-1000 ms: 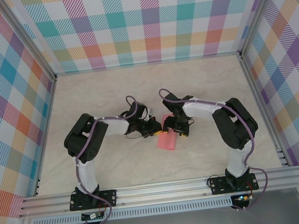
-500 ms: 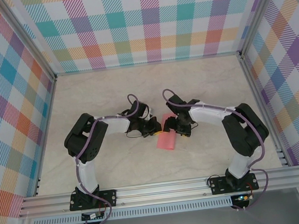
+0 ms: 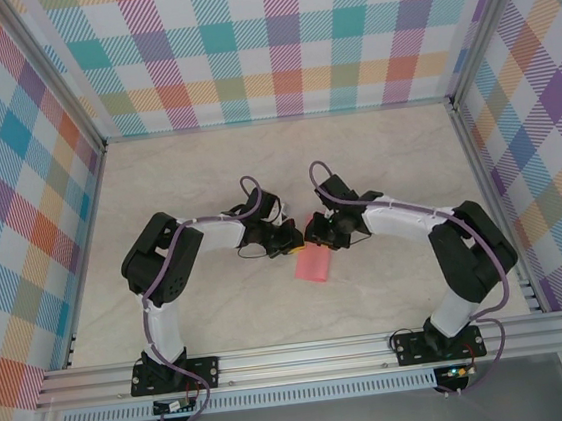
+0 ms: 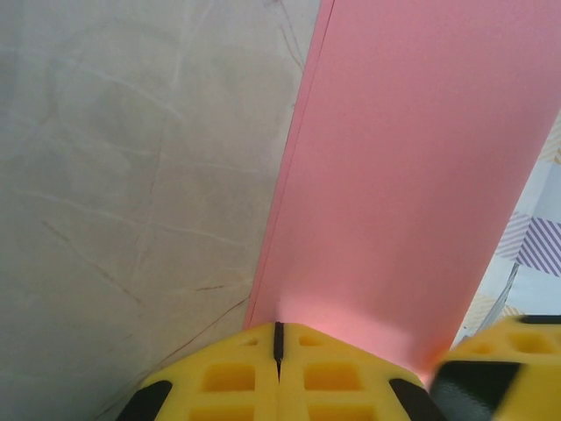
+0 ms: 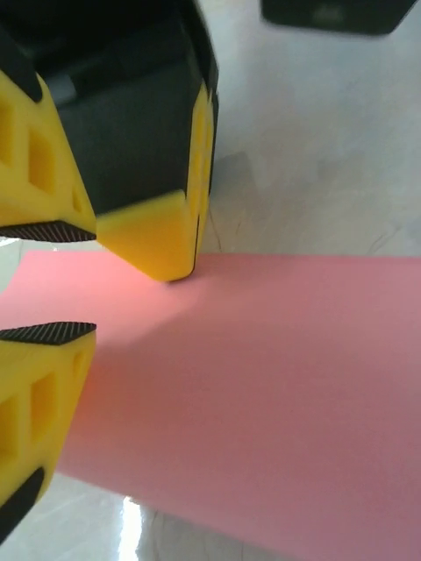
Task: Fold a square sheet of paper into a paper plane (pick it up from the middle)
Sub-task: Fold the square sheet of paper in half at the center of the table.
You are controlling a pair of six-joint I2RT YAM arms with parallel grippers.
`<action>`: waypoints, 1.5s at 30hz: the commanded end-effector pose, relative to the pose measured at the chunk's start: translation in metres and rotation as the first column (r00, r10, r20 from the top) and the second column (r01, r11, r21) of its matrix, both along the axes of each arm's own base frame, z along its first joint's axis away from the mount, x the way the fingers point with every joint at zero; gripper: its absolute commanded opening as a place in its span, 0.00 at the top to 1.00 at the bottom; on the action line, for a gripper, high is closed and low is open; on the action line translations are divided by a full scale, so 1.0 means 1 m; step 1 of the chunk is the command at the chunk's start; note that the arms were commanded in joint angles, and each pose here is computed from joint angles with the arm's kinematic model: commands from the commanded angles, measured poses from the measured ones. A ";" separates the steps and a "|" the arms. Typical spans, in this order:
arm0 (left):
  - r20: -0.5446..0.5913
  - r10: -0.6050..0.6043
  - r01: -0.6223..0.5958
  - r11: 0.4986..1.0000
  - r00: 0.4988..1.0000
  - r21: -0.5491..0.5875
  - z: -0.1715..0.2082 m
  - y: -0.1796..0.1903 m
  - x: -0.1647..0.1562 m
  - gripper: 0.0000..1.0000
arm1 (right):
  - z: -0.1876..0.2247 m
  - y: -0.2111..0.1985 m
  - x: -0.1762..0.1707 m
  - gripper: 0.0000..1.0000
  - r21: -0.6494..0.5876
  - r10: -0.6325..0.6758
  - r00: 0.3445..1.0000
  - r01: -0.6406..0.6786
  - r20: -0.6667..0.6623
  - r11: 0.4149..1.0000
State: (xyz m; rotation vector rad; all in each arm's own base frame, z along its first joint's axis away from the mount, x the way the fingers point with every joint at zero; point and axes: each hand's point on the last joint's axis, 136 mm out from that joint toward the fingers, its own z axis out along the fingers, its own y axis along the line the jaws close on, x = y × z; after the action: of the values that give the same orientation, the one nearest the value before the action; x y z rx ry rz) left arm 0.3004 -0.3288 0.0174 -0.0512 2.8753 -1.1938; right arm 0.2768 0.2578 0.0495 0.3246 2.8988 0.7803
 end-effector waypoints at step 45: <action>-0.115 0.073 -0.043 0.970 0.991 0.241 -0.041 0.043 -0.034 1.00 | -0.046 -0.022 0.012 0.73 0.170 0.006 0.999 0.001 -0.043 0.985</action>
State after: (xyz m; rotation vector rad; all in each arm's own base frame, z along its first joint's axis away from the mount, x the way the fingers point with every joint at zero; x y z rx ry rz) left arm 0.3012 -0.3261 0.0182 -0.0913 2.8665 -1.1352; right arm 0.2944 0.2398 0.0197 0.3882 2.8272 1.0836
